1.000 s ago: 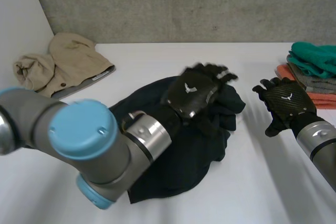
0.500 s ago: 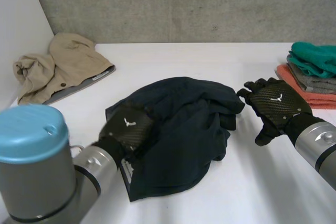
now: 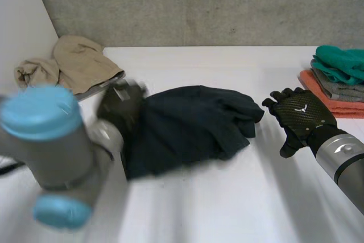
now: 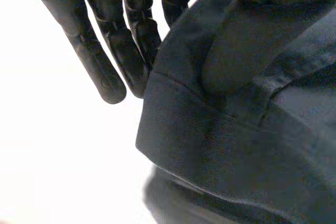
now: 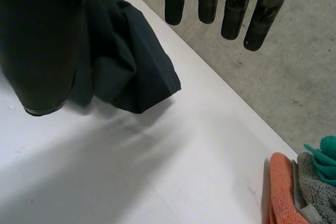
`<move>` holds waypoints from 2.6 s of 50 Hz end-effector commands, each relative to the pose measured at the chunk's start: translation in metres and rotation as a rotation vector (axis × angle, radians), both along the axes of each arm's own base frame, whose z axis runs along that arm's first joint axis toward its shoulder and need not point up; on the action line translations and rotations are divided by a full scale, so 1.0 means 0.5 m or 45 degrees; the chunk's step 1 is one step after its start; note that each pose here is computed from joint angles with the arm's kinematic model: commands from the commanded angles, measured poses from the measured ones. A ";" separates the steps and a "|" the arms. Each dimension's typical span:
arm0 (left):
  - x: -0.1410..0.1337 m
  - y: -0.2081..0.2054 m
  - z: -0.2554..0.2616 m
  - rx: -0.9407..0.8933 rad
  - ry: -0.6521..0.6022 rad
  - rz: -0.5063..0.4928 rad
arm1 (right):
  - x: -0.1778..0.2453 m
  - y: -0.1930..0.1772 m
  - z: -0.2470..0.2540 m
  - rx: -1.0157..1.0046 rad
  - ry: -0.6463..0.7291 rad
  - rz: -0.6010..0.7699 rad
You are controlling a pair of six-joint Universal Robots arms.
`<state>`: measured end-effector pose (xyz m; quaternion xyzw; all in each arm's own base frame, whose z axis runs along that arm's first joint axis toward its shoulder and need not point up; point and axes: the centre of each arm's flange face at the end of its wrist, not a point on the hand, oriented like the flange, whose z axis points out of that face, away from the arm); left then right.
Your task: Fold the laundry.
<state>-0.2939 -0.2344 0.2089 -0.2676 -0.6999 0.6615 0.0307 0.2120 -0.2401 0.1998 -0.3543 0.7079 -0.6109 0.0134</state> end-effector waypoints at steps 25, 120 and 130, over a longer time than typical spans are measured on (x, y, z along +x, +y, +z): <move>-0.264 0.025 0.006 -0.436 0.220 -0.712 | -0.039 -0.036 0.011 -0.074 -0.012 -0.166; -0.049 -0.269 0.148 -0.533 0.132 -0.047 | 0.247 -0.139 0.195 -0.411 -0.158 0.170; -0.066 -0.355 0.110 -0.686 0.135 0.030 | 0.304 -0.210 0.115 -0.664 -0.323 0.119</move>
